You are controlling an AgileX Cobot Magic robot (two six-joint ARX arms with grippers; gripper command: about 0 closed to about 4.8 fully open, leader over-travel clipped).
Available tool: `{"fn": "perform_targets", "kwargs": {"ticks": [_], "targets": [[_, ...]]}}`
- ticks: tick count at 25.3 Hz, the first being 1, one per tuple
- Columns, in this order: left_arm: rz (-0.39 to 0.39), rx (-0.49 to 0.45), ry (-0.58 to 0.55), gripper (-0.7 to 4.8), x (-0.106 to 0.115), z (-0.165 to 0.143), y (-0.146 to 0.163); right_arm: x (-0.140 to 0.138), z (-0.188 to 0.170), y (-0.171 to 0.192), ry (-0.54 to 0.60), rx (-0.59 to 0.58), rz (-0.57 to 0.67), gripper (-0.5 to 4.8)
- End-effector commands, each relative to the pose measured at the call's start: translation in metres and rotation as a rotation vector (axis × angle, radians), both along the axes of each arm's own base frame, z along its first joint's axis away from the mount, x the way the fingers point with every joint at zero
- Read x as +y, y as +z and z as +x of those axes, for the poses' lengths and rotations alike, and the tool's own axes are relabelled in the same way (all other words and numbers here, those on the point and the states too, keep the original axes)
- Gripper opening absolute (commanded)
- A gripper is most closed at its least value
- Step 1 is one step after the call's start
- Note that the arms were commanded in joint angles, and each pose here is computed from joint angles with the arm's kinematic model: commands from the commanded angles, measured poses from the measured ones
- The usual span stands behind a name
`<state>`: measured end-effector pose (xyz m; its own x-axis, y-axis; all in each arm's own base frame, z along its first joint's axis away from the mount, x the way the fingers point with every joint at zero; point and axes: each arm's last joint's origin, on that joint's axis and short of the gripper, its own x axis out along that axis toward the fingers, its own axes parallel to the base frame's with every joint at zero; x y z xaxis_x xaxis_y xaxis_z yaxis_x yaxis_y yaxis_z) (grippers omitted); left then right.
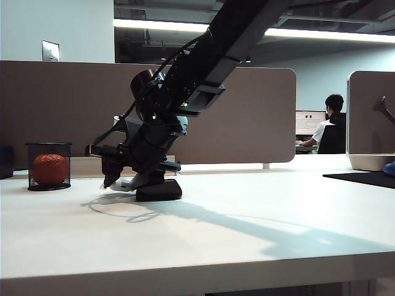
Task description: Find the wireless headphone case on the desktop and place it on the left side of the phone.
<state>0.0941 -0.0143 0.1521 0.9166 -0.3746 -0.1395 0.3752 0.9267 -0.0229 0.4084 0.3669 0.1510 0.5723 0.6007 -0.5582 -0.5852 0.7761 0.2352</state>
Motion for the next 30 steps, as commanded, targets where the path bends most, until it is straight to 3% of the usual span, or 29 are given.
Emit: {"fn": "perform_targets", "kwargs": {"ticks": [1, 12, 23, 26, 30], "targets": [[-0.001, -0.005, -0.006, -0.06, 0.000, 0.000, 0.001, 0.004, -0.001, 0.004, 0.009, -0.016, 0.018, 2.01], [-0.001, -0.005, -0.006, -0.06, 0.000, 0.000, 0.001, 0.006, -0.003, 0.002, 0.017, -0.018, 0.019, 2.18], [-0.001, -0.005, -0.006, -0.06, 0.000, 0.000, 0.001, 0.006, -0.002, 0.004, 0.018, -0.025, 0.018, 2.90], [-0.001, -0.005, -0.006, -0.06, 0.000, 0.000, 0.001, 0.008, -0.001, 0.012, 0.020, -0.037, 0.030, 3.48], [-0.001, -0.005, -0.006, -0.06, 0.000, 0.000, 0.001, 0.012, 0.004, 0.035, 0.019, -0.072, 0.061, 3.47]]}}
